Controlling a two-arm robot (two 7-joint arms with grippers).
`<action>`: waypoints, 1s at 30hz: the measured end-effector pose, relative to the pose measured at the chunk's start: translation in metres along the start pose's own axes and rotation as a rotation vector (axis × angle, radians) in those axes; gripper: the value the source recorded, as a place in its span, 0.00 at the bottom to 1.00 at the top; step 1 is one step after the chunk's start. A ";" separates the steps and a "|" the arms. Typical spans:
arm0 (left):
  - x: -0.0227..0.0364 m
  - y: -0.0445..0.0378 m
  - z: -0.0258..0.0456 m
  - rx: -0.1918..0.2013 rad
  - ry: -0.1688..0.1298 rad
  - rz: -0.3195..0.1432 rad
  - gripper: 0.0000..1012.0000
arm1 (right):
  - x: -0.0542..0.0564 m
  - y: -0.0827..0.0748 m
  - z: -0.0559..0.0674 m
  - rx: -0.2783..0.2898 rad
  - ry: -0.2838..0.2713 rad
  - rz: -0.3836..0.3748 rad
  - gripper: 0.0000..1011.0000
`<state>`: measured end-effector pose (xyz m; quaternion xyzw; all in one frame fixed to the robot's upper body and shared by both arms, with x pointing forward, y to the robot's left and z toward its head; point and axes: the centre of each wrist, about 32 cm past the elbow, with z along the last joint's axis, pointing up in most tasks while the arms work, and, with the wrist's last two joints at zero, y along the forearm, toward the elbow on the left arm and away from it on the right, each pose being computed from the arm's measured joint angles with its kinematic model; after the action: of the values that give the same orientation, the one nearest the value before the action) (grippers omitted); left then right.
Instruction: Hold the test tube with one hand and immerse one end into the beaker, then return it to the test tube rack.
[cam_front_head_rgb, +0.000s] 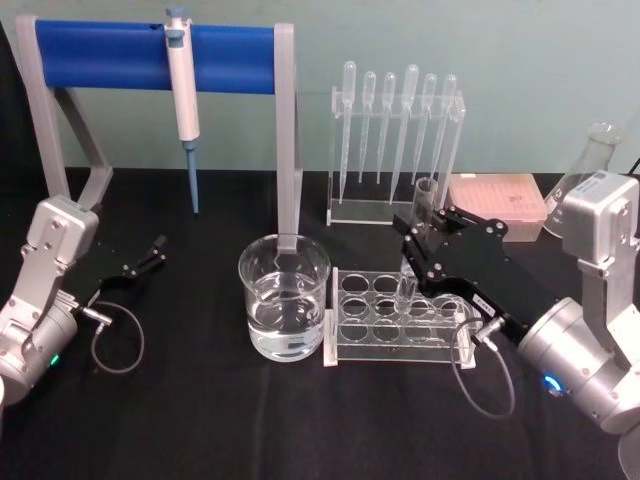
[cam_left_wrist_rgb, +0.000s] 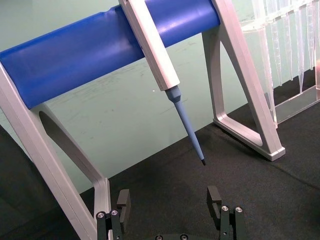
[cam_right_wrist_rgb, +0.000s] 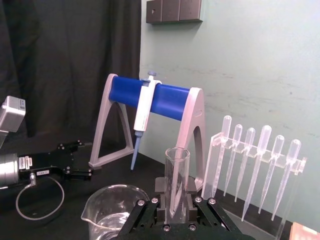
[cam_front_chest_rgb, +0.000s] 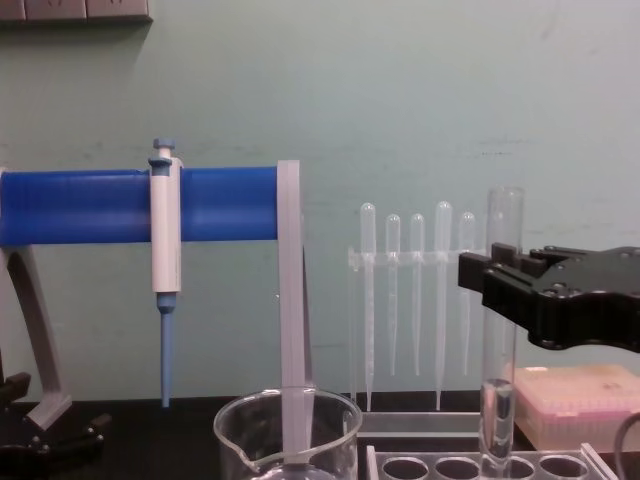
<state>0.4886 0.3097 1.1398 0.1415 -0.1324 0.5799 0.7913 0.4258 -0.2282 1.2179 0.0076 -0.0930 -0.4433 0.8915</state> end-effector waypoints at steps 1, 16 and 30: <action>0.0000 0.0000 0.0000 0.000 0.000 0.000 0.99 | 0.000 0.001 -0.001 0.004 -0.001 0.002 0.22; 0.0000 0.0000 0.0000 0.000 0.000 0.000 0.99 | 0.009 0.017 -0.013 0.027 0.022 0.019 0.22; 0.0000 0.0000 0.0000 0.000 0.000 0.000 0.99 | 0.010 0.031 -0.027 -0.003 0.038 0.041 0.22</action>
<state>0.4886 0.3097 1.1398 0.1415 -0.1324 0.5799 0.7913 0.4603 -0.2191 1.1955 0.0126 -0.0755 -0.4250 0.9019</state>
